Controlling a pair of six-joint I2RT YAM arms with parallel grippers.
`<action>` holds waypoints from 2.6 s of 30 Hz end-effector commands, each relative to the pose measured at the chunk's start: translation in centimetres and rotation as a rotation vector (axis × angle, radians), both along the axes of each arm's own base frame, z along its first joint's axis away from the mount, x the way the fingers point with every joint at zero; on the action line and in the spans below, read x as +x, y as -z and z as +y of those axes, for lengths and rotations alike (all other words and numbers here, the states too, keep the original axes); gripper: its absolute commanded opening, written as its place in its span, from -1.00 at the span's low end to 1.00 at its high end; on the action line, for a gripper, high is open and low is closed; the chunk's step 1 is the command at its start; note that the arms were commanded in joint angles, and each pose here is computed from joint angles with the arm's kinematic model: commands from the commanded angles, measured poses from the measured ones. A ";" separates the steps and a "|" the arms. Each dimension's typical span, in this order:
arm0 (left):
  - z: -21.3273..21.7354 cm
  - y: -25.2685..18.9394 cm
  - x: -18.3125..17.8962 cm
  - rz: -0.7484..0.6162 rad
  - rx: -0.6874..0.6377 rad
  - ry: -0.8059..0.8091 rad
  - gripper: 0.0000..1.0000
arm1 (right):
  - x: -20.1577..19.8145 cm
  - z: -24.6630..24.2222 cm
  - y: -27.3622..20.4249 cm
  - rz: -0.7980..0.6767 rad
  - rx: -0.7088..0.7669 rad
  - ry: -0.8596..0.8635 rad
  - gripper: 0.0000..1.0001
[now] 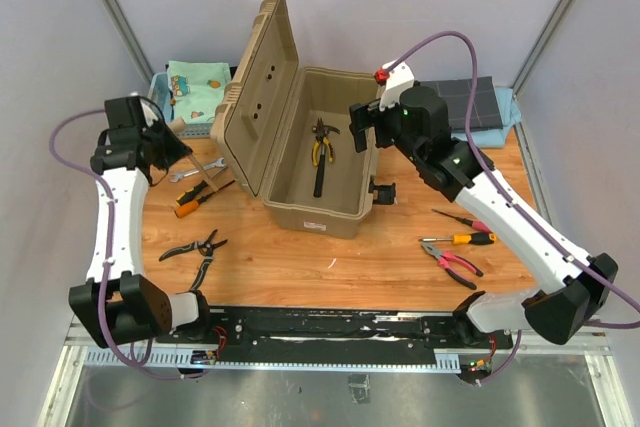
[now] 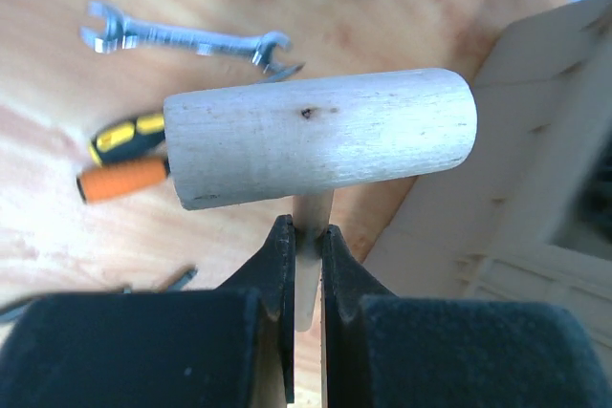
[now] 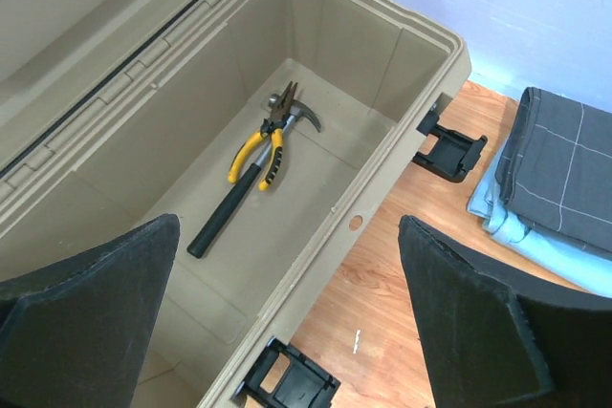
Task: Pack the tool kit
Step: Pick up the hammer at the center of the board.
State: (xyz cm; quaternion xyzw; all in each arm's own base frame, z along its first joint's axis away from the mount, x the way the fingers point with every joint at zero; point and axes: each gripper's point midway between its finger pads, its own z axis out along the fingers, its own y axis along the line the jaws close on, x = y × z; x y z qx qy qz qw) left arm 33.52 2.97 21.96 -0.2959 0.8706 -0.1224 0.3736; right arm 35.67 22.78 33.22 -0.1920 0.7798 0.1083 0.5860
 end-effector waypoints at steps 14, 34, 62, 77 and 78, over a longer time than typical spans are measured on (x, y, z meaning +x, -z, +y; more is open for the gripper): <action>1.7 -27.5 3.5 -0.649 0.320 0.073 -0.99 | -3.0 4.6 -11.6 -0.158 0.140 -0.313 0.97; -11.0 -42.9 -1.2 -1.098 -0.204 0.656 -0.99 | -5.6 10.7 -20.9 -0.601 0.166 -0.717 0.91; -19.8 -34.7 -0.2 -0.830 -0.411 0.995 -0.99 | -8.0 17.2 -23.0 -0.558 0.244 -0.850 0.46; -21.9 -34.4 0.2 -0.835 -0.391 1.040 -0.99 | -2.8 17.8 -20.3 -0.455 0.229 -0.667 -0.25; -21.9 -34.5 0.1 -0.836 -0.392 1.042 -1.00 | -2.6 17.8 -20.1 -0.452 0.225 -0.658 -0.22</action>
